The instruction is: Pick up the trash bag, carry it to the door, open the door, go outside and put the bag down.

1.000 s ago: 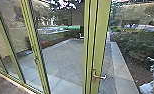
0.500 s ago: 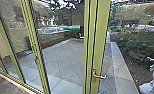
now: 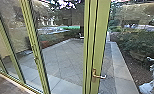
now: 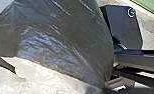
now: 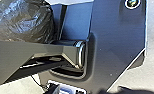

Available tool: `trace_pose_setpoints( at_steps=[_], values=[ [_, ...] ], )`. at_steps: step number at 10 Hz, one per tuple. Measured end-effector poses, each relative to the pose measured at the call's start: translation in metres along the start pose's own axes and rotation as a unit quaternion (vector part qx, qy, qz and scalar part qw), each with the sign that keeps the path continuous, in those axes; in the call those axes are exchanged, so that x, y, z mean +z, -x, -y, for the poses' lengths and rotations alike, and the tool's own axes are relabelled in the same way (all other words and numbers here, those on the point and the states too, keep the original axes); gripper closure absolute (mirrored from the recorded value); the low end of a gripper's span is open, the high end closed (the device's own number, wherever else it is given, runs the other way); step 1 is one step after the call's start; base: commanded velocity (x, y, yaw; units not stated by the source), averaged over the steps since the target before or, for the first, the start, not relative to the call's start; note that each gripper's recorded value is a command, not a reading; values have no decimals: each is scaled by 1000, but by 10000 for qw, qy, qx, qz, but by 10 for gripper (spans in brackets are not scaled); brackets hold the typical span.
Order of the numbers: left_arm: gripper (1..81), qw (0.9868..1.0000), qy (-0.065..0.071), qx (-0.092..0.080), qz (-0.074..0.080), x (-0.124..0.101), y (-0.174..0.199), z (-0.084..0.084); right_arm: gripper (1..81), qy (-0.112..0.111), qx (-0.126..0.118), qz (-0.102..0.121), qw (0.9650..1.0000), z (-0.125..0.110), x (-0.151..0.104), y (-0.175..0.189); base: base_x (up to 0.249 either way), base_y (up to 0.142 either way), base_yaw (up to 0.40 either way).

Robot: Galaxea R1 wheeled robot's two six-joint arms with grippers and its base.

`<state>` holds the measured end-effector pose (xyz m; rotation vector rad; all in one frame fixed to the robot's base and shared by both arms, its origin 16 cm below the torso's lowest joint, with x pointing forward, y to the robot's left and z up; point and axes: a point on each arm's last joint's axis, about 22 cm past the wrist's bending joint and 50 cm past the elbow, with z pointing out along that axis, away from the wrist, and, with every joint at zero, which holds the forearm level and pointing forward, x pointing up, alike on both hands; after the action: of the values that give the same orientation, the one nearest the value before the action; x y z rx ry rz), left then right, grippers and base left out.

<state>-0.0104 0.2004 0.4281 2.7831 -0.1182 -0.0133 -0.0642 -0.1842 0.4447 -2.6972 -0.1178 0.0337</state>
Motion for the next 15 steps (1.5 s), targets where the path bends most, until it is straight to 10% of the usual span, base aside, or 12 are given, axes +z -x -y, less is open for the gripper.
trace_pose_setpoints(
  at_steps=[9, 15],
  values=[
    [811, 9993, 374, 6, -12, -4, 3, -23, 10, -1082, 6, -144, 9940, 30, -87, -2, 0, 0, 0],
    [811, 9993, 381, 8, -37, -3, 2, -26, 10, -1330, 30, -301, 9907, 16, -181, -6, 0, 0, 0]
  ],
)
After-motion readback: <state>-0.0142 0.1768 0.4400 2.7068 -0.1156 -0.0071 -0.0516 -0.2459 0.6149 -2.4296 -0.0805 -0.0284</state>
